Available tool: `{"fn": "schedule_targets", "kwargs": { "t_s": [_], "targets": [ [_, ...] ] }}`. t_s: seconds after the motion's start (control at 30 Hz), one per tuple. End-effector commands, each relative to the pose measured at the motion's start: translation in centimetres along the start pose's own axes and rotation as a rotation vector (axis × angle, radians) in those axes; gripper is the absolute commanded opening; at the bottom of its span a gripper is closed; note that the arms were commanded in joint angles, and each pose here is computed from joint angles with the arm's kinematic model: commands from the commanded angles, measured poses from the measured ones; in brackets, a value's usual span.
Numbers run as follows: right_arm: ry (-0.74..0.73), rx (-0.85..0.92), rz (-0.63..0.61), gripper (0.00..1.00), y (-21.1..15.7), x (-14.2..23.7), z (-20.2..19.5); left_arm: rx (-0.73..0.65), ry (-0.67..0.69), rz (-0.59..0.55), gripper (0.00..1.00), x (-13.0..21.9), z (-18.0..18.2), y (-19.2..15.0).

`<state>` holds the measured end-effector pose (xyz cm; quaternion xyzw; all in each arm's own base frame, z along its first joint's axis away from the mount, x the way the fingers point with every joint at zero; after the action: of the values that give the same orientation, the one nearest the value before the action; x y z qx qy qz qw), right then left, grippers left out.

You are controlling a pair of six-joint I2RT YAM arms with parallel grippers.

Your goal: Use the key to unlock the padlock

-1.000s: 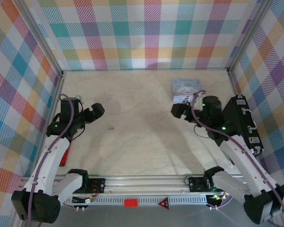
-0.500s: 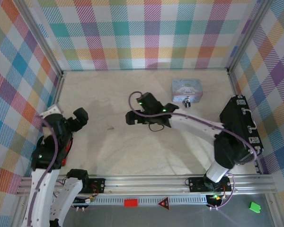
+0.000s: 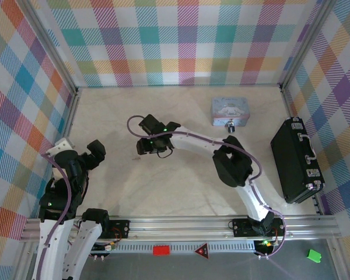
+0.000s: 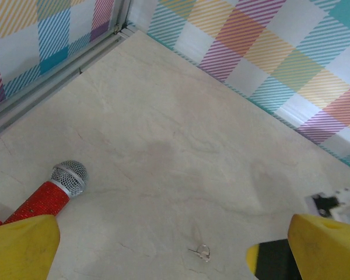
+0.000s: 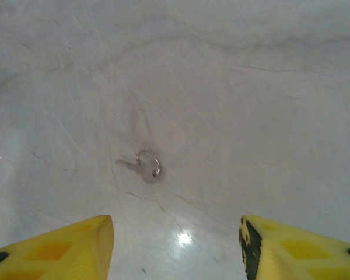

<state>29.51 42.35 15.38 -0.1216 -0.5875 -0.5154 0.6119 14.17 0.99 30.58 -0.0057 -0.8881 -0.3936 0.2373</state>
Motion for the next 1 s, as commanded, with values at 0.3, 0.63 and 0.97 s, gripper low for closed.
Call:
{"fn": "schedule_targets", "kwargs": {
  "t_s": [0.3,0.63,0.97],
  "targets": [
    [0.05,0.074,0.094,0.37,1.1,-5.1,2.4,-0.001,0.004,-0.018,1.0,0.1,0.2,-0.1],
    [-0.007,0.12,0.157,0.33,0.0,-7.7,2.0,0.0,0.003,-0.022,1.0,0.2,0.2,0.0],
    [-0.027,0.167,0.248,0.23,-2.6,-9.4,2.7,-0.001,0.008,-0.024,1.0,0.1,0.2,0.0]
  ]
}}
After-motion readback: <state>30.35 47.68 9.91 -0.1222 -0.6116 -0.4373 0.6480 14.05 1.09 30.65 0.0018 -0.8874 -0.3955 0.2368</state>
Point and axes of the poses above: each hand's point on the last joint's axis, 136 mm out from that joint toward the fingers, its own x axis back along the fingers, its own z axis along the line the jaws close on, y = z × x, the point moved 8 cm from there along x, back along the fingers, and after that the axes turned 14 degrees about x, right-handed, at the moved point
